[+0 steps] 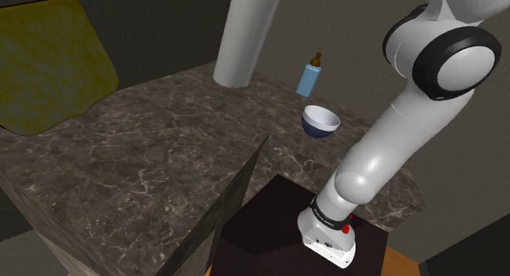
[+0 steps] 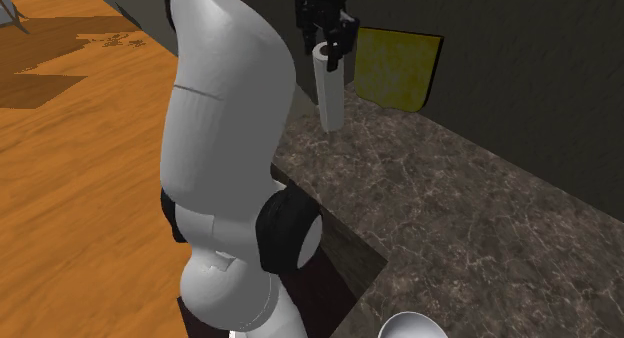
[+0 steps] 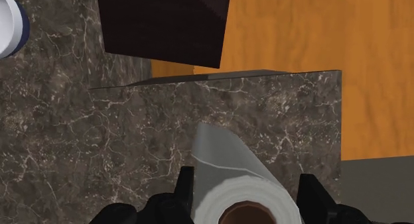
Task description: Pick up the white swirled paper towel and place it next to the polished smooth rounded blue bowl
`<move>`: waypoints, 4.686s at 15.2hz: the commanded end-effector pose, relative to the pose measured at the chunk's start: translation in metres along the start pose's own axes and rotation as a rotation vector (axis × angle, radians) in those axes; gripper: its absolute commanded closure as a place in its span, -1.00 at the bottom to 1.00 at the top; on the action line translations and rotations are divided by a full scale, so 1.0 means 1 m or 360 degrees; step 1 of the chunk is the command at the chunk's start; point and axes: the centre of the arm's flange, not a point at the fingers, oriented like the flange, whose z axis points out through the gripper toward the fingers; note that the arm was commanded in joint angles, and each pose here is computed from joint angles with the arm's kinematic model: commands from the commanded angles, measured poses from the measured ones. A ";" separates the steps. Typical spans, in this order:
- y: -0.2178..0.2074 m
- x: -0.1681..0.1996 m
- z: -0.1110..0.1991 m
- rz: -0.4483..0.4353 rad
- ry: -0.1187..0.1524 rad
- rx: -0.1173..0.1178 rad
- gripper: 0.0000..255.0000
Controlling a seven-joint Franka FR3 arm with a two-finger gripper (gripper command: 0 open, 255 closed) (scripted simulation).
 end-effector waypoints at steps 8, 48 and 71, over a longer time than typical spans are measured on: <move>0.122 0.018 -0.002 -0.0009 -0.0001 0.0006 1.00; 0.357 0.058 0.115 -0.0009 -0.0001 0.0006 1.00; 0.361 0.064 0.236 -0.0009 -0.0001 0.0006 1.00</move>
